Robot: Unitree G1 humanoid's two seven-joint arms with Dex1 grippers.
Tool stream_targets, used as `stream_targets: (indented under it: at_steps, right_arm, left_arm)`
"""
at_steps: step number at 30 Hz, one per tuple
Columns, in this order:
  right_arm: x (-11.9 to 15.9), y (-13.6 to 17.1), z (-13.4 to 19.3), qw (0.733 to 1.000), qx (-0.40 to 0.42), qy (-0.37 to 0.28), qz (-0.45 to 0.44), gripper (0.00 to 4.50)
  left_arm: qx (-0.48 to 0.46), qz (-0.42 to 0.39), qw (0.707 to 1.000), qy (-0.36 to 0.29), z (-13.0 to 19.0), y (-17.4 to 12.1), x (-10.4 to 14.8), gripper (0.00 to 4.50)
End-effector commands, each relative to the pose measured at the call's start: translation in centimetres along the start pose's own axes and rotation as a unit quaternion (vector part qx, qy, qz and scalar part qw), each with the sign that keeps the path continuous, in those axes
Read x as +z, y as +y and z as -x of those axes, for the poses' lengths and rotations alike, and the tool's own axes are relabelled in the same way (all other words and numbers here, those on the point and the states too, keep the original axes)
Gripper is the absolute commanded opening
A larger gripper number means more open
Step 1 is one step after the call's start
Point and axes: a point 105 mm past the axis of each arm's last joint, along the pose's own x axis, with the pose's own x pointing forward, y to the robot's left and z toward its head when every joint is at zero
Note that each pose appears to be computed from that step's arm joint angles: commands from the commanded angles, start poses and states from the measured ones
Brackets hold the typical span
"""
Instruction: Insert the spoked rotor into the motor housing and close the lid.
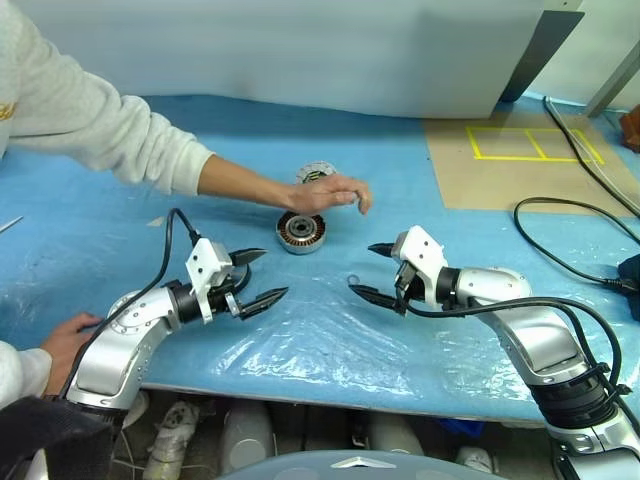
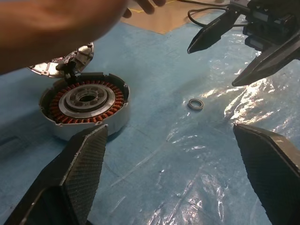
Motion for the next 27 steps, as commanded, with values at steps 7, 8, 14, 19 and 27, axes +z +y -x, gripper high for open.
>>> stream_targets:
  at_steps: [7, 8, 14, 19, 27]
  right_arm:
    - [1.10, -0.16, 0.03, 1.000, -0.005, -0.019, 0.019, 4.47]
    - [1.10, -0.16, 0.02, 1.000, -0.006, -0.019, 0.019, 4.47]
    - [1.05, -0.18, 0.00, 1.000, -0.008, -0.019, 0.020, 4.47]
    - [1.20, -0.52, -0.07, 0.999, -0.012, -0.020, 0.023, 4.47]
    - [1.22, -0.49, -0.09, 0.999, -0.014, -0.021, 0.025, 4.47]
  left_arm:
    - [-0.003, -0.010, 1.000, -0.009, 0.29, -0.07, -0.17, 4.50]
    - [-0.003, -0.010, 1.000, -0.008, 0.31, -0.06, -0.18, 4.50]
    - [-0.004, -0.010, 1.000, -0.008, 0.33, -0.08, -0.27, 4.50]
    - [-0.002, -0.012, 1.000, -0.011, 0.30, 0.23, -0.16, 4.50]
    - [-0.004, -0.013, 1.000, -0.013, 0.21, 0.20, -0.18, 4.50]
